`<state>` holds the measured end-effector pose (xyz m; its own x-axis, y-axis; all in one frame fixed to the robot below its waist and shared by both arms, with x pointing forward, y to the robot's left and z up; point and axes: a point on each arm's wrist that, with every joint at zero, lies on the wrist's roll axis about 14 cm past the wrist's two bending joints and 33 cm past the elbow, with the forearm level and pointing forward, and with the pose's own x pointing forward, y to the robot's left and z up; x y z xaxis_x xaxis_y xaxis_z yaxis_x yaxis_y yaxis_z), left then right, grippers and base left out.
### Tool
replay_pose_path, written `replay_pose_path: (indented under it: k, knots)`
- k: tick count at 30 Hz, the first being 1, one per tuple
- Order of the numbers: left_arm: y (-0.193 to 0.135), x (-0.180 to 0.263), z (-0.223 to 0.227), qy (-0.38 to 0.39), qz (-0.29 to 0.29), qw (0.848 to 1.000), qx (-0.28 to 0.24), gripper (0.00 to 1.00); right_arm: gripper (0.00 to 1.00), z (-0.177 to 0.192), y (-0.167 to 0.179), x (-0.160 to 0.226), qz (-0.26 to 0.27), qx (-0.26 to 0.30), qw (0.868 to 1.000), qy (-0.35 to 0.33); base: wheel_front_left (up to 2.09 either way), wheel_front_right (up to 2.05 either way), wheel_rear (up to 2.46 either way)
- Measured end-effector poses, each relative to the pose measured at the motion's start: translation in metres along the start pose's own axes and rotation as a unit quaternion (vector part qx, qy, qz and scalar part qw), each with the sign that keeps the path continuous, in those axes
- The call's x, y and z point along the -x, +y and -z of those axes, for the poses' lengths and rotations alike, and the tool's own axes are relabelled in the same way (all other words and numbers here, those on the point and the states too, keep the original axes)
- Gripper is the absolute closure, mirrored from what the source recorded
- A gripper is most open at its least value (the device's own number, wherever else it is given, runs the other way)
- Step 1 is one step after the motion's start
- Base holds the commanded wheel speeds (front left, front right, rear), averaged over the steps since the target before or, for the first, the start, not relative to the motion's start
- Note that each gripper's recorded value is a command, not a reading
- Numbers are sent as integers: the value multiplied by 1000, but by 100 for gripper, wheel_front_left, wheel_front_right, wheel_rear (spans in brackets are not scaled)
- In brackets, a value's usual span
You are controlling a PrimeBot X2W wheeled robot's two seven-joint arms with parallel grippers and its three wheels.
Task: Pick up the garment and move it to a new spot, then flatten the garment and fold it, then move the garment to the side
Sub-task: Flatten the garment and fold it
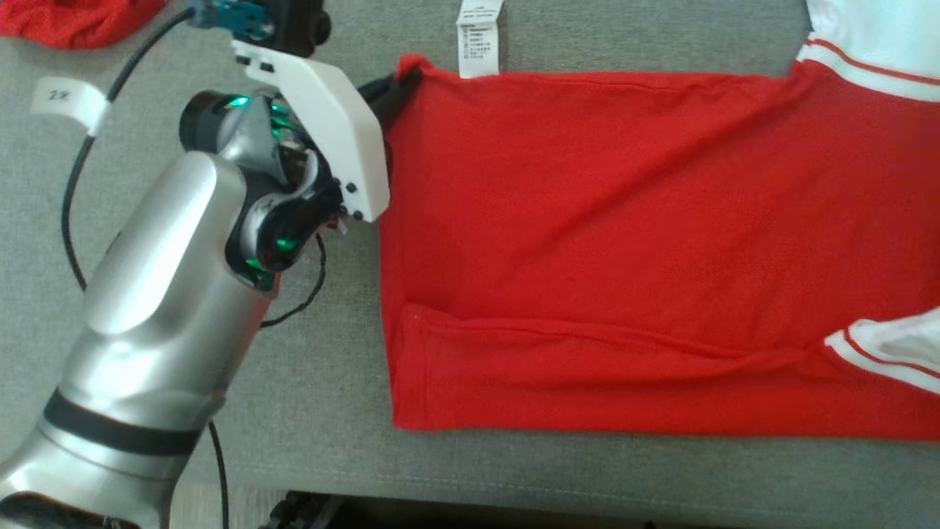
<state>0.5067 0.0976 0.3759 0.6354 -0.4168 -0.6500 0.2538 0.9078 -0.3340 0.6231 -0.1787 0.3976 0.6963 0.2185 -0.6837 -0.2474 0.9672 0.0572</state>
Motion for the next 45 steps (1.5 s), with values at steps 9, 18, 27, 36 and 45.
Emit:
replay_pose_path:
  k: [9,18,27,36,45]
  knots:
    - [-6,23,-27,-60,0,998,16,100,100,-32,-20,44,9,-5,998,-69,0,0,0]
    - [-37,48,-6,-63,36,997,34,100,100,27,-14,87,-17,-4,999,-33,0,0,0]
    - [-54,82,15,-74,54,994,62,100,100,86,-11,132,-22,-14,1000,8,0,0,0]
    - [-56,96,13,-86,58,992,73,100,100,100,-24,157,-2,-39,999,1,0,0,0]
    - [-56,92,29,-63,59,993,78,100,100,127,-14,164,-15,-65,997,34,0,0,0]
